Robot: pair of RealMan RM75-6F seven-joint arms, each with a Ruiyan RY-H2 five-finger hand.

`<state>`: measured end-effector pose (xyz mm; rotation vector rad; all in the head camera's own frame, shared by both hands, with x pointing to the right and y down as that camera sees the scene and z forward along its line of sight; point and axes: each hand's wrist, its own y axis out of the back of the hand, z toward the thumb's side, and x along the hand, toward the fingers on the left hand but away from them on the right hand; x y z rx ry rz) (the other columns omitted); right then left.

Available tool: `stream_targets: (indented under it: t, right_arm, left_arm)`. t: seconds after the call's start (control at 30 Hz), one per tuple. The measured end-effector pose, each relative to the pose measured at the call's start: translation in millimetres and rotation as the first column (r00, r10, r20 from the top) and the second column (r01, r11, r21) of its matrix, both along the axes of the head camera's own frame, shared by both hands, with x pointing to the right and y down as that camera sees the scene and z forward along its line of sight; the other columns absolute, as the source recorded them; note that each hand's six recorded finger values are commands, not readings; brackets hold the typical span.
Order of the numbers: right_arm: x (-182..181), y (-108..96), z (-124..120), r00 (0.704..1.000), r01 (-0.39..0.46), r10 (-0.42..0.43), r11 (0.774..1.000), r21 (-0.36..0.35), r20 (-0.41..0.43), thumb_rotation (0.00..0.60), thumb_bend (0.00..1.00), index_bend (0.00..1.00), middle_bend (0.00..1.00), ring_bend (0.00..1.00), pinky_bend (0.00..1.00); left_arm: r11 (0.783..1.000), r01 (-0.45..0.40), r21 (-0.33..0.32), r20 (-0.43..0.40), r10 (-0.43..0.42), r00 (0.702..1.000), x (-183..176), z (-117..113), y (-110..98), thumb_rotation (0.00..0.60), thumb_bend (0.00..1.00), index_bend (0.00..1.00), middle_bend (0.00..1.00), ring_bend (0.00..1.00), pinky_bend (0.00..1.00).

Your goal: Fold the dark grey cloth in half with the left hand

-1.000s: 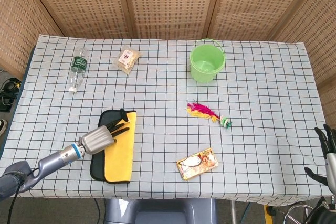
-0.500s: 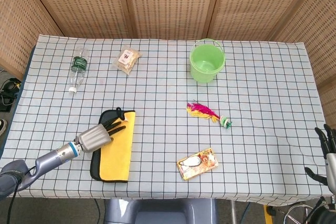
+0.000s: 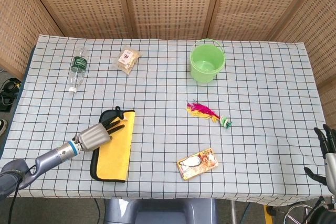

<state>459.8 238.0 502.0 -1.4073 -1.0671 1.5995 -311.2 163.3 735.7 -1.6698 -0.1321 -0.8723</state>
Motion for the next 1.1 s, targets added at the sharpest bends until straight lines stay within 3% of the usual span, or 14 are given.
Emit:
stream_targets:
  t: [0.77,0.87,1.0,1.1]
  right_arm:
    - [-1.1,0.0,2.0,1.000,0.002,-0.002,1.000,-0.006,-0.004,0.600,0.00,0.00,0.00,0.00,0.00]
    - [-0.9,0.1,1.8,1.000,0.002,-0.002,1.000,-0.006,-0.004,0.600,0.00,0.00,0.00,0.00,0.00]
    - [-1.1,0.2,1.0,1.000,0.003,-0.003,1.000,-0.004,-0.003,0.600,0.00,0.00,0.00,0.00,0.00]
    - [-1.2,0.5,0.8,1.000,0.003,-0.003,1.000,-0.004,-0.002,0.600,0.00,0.00,0.00,0.00,0.00]
  left_arm:
    - [1.000,0.001,0.010,0.033,-0.001,0.999,-14.4,2.5,-1.6,0.600,0.42,0.66,0.00,0.00,0.00]
    - [1.000,0.001,0.004,0.031,-0.001,1.000,-14.4,2.9,-0.2,0.600,0.42,0.54,0.00,0.00,0.00]
    - [1.000,0.002,-0.006,0.030,-0.002,1.000,-16.6,1.3,-0.2,0.600,0.34,0.14,0.00,0.00,0.00]
    - [1.000,0.009,-0.008,0.025,-0.009,1.000,-20.2,-3.1,-2.6,0.600,0.28,0.00,0.00,0.00,0.00]
